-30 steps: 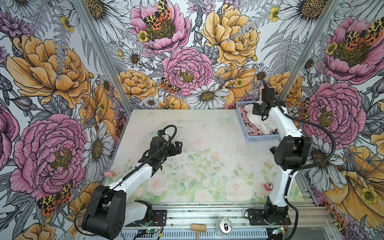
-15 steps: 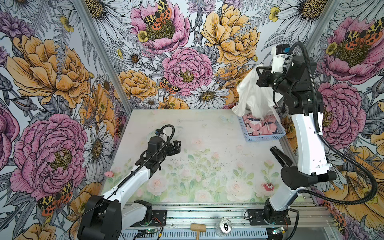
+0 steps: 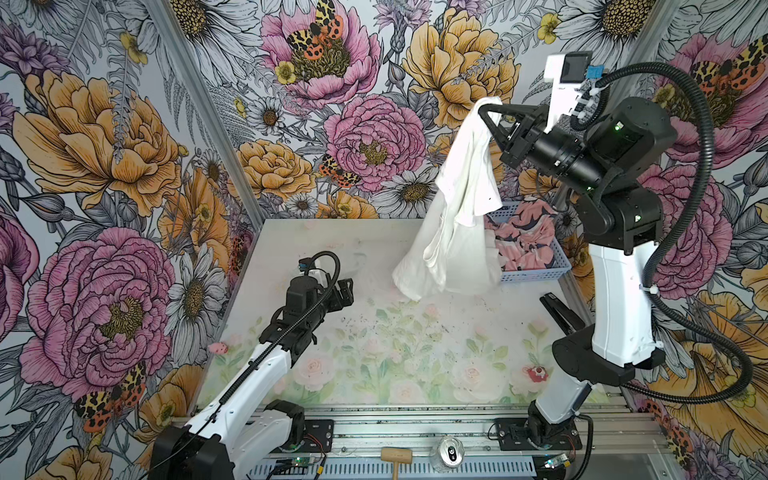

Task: Fold and stack the mixed laundry pile
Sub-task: 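Lift the white T-shirt high out of the basket with the right gripper, then lower the T-shirt onto the table in front of the basket with the right gripper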

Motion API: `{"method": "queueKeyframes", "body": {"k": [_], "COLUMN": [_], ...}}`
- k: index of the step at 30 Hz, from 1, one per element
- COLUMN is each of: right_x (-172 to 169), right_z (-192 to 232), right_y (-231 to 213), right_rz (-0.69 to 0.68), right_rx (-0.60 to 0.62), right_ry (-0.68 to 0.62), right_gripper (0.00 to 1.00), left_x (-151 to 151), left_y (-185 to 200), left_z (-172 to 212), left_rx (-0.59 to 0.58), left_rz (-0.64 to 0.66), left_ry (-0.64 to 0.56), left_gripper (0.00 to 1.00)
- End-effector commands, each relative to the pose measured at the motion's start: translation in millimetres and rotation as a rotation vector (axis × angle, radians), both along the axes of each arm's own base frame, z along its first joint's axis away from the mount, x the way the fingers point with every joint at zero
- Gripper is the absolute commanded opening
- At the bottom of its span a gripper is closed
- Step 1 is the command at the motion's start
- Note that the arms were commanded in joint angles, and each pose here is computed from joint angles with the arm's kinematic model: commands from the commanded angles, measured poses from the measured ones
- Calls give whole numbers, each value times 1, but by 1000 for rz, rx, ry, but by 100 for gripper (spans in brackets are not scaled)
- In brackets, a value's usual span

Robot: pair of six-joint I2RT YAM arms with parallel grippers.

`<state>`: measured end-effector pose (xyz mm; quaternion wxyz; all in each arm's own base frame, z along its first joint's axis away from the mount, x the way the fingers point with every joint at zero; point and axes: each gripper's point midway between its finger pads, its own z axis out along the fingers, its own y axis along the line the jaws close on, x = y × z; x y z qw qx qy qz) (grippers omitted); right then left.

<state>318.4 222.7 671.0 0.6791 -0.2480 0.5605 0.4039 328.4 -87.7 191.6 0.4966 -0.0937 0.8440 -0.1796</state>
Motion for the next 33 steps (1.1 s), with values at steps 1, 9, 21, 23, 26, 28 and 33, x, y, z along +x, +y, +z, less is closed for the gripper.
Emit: {"method": "queueKeyframes", "body": {"k": [1,9,21,23,26,28,33], "right_x": [-16,3,86,104,120,125,125], "right_z": [20,9,-191,-249,-335,-379,-453], "right_y": [36,75,32,-3,-61,-92,-161], "right_rz": [233,402,159,21,-195,-308,-669], "right_rx": [104,160,-70,-77,-93,-107,-318], "right_ry": [-39,-14,554,704,910,1020,1169], "right_gripper": [0,0,0,0,0,0,28], "left_x": [-9,-41,-39,-36,-31,-29,-21], "left_y": [35,97,97,93,85,79,61], "left_z": [6,17,6,2,-3,-7,-14], "left_rx": [52,51,40,35,33,34,37], "left_rz": [152,374,342,322,292,270,216], "left_ry": [-8,-46,-17,-1,16,28,51], "left_gripper": [99,99,99,99,99,99,99]}}
